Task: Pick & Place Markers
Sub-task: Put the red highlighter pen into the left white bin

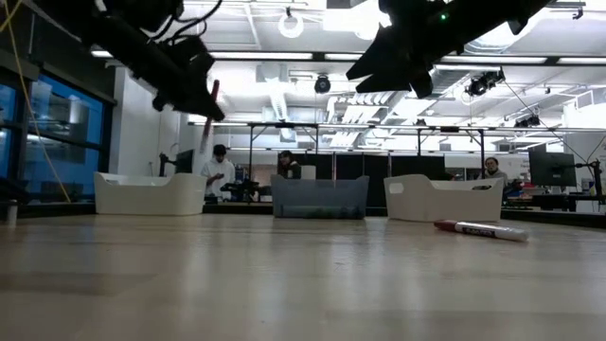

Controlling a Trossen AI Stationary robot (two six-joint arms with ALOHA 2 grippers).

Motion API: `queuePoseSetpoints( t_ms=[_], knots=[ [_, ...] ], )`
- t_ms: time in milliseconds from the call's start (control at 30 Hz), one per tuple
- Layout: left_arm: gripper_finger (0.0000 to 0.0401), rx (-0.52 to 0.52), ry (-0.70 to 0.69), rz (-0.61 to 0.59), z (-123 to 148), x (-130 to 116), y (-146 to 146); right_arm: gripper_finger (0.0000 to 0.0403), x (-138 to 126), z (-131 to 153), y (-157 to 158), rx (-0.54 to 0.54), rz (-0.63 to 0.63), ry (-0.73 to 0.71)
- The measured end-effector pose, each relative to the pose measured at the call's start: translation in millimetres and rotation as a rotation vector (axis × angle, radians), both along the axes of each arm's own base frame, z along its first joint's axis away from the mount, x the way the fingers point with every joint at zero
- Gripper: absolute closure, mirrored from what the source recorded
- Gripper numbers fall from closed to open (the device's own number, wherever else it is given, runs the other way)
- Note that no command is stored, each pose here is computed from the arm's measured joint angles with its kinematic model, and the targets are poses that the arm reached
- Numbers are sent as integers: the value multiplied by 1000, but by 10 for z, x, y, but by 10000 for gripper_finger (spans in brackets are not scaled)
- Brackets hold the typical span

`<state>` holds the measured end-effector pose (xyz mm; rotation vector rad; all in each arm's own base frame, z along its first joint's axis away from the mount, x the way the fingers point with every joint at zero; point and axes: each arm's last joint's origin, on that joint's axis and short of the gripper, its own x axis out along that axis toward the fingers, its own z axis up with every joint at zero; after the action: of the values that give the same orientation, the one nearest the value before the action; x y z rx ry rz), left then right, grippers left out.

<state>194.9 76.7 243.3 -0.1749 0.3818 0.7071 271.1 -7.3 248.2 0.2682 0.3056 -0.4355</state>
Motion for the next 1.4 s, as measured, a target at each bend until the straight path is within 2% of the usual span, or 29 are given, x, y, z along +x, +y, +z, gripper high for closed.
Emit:
queuePoseSetpoints(
  t_ms=[333, 633, 833, 1100, 1400],
  knots=[
    [360, -80, 80, 316, -106, -274, 309, 219, 4, 9, 0, 14, -4, -16],
    [360, -87, 98, 484, -121, -479, 563, 219, 5, 14, 0, 12, -6, -20],
    [360, -94, 137, 538, -173, -548, 691, 219, 5, 13, 1, 6, 0, -16],
    [360, -94, 136, 516, -303, -433, 879, 219, 5, 13, 1, -4, 5, -11],
    [360, -121, 260, 564, -547, -363, 968, 219, 5, 11, 3, -11, 14, -7]
  ],
)
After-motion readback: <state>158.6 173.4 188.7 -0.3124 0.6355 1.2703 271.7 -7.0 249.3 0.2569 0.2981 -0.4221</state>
